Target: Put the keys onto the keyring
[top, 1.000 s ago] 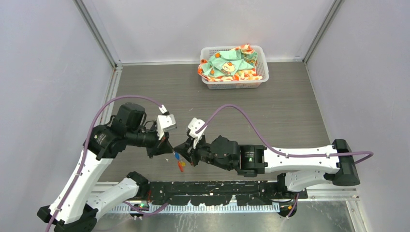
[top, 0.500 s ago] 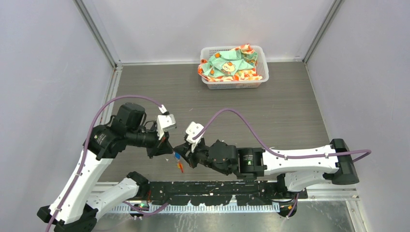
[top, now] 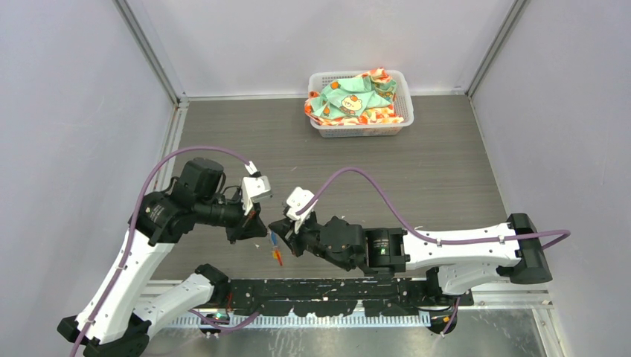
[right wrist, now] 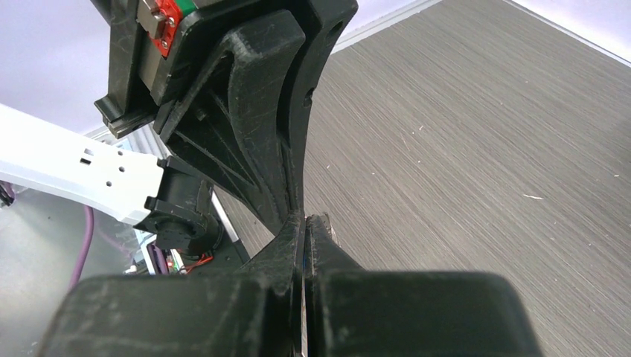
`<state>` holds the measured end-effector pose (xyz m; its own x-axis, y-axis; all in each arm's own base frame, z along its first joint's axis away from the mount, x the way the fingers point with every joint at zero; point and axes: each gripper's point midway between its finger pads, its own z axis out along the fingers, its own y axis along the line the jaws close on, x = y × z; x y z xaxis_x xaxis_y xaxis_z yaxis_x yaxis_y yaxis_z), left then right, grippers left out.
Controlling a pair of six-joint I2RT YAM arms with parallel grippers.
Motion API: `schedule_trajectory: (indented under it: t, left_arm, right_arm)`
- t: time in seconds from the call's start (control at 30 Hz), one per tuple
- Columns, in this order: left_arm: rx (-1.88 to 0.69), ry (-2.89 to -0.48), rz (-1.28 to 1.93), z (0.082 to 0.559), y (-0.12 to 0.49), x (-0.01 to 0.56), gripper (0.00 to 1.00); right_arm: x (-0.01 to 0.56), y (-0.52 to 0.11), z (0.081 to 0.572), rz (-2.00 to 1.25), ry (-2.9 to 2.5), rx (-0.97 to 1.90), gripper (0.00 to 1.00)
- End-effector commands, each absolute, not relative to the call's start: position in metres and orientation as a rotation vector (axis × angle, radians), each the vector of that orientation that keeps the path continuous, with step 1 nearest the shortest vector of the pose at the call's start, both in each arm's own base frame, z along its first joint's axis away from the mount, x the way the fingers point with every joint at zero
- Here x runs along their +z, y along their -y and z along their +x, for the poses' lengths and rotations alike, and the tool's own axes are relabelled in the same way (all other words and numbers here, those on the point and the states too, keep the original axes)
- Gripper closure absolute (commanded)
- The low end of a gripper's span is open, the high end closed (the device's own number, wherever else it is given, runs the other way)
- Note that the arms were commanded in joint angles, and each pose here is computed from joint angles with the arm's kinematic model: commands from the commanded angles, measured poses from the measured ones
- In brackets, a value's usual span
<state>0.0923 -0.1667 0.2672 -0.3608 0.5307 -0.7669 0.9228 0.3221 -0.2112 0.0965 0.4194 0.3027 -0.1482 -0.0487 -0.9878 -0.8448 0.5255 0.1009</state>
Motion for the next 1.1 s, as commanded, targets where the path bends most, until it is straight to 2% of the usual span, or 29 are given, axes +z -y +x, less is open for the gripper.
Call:
schedule_trajectory:
  t: [0.0,1.07]
  left_arm:
    - [-0.902,-1.945,1.280,0.0899,0.1705,0.2830,1.00]
    - [-0.908,-1.921,1.296,0.0876,0.1708,0.2881,1.00]
  right_arm:
    - [0.3257,-0.4236,0.0983,-0.721,-1.540,0.867,0.99]
    - [0.3224,-0.4246,0.1056,-0.653,-1.578,0.847,0.99]
